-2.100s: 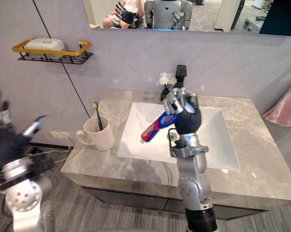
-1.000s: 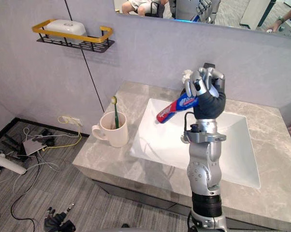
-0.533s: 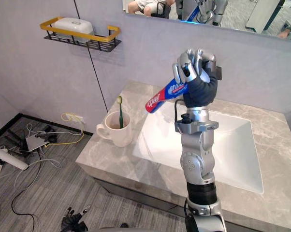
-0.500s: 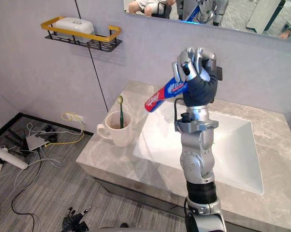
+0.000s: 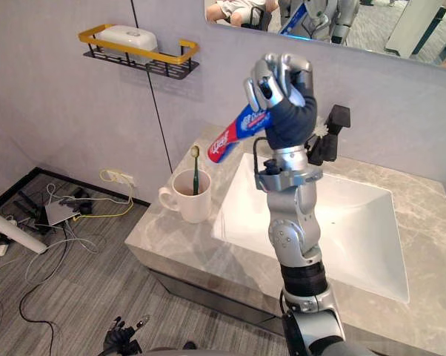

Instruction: Organize washtable

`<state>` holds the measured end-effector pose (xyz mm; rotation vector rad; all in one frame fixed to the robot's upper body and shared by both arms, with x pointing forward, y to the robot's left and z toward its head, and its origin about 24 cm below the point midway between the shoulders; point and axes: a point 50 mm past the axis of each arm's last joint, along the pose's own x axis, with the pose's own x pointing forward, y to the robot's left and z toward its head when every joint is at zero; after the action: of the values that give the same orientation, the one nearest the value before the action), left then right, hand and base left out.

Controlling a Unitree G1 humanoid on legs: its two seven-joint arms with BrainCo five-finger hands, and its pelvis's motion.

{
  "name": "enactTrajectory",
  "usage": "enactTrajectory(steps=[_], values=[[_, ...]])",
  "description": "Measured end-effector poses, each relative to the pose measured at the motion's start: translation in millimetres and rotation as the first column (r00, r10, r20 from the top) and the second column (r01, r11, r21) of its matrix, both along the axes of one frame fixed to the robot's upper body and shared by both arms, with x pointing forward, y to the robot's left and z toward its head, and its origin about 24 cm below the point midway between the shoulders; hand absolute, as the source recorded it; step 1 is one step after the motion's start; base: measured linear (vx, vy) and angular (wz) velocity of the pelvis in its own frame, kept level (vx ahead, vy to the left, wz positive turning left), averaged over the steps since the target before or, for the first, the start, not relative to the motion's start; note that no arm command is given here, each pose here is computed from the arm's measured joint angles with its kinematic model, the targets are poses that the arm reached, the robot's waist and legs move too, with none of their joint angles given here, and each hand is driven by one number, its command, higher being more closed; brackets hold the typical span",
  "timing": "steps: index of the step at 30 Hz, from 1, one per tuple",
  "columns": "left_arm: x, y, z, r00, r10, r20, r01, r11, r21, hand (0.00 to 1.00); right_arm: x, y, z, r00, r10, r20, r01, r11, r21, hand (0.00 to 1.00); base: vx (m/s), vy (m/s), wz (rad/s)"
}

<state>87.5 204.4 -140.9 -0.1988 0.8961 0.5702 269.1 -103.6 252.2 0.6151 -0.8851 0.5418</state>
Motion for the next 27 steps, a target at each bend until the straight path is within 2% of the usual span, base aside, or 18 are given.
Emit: enactTrajectory(steps=[13, 19, 27], values=[[5.0, -1.9, 0.8, 1.000, -0.023, 0.013, 0.023, 1.000, -0.006, 0.00, 4.9, 19.1, -2.0, 0.998, 0.058, -0.029, -0.059, 0.998, -0.038, 1.00, -0.02, -0.018, 0.01], [10.1, -1.1, 2.1, 0.996, -0.090, 0.015, 0.089, 0.996, 0.012, 0.00, 16.3, 22.2, -14.7, 0.993, 0.053, -0.108, -0.060, 0.996, -0.067, 1.00, -0.03, -0.025, 0.01], [11.0, 0.2, 2.5, 0.994, -0.110, 0.013, 0.109, 0.994, 0.020, 0.00, 16.6, 22.5, -15.3, 0.992, 0.054, -0.110, -0.062, 0.995, -0.073, 1.00, -0.01, -0.013, 0.00]])
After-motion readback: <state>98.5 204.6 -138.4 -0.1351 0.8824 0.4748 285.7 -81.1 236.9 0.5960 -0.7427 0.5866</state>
